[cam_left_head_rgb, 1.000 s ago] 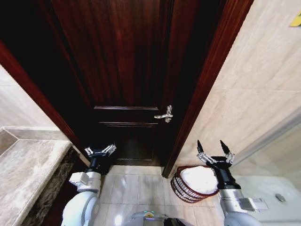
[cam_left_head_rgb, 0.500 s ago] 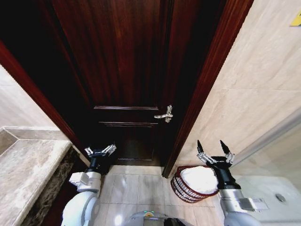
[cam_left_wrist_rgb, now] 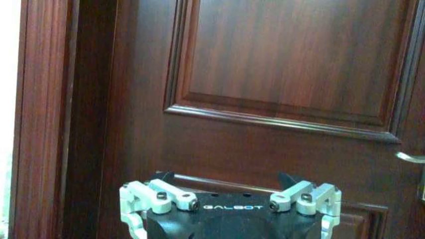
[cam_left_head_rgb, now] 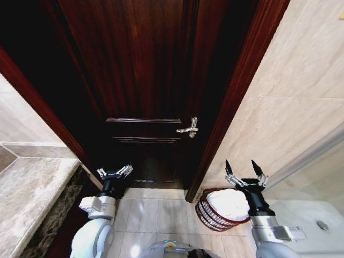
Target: Discard the used towel into the hamper.
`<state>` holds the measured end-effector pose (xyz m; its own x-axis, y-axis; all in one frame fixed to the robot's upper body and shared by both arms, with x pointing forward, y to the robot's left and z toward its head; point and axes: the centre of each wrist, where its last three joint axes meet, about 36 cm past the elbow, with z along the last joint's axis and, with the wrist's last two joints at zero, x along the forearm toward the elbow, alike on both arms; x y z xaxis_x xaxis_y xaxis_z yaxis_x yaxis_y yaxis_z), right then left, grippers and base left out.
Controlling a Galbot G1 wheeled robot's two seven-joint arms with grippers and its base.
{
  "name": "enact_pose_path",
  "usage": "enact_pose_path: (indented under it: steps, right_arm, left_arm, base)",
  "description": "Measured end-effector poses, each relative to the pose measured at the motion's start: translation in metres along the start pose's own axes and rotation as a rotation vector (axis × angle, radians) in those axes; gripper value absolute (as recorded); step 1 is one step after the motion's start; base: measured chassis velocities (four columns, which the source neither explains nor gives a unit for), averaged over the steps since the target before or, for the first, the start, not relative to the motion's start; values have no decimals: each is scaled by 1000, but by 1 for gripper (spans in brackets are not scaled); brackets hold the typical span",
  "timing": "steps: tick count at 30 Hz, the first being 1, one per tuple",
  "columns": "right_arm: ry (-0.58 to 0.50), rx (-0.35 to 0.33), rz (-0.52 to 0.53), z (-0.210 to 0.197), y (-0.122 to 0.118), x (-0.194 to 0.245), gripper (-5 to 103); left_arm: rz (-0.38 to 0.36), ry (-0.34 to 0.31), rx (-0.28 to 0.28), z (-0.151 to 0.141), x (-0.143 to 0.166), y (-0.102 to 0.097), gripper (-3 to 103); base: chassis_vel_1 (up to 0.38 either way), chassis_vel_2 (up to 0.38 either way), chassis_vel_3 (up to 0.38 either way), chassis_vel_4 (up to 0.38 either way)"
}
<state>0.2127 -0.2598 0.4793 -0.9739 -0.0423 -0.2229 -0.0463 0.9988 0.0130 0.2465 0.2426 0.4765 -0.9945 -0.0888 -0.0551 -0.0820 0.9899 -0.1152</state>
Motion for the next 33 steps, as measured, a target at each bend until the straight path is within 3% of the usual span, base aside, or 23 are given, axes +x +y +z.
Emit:
enact_pose_path:
  steps: [33]
  right_arm:
    - [0, 0, 0, 0, 0, 0, 100]
  left_arm:
    - [0, 0, 0, 0, 0, 0, 100]
  base:
    - [8, -4, -5, 5]
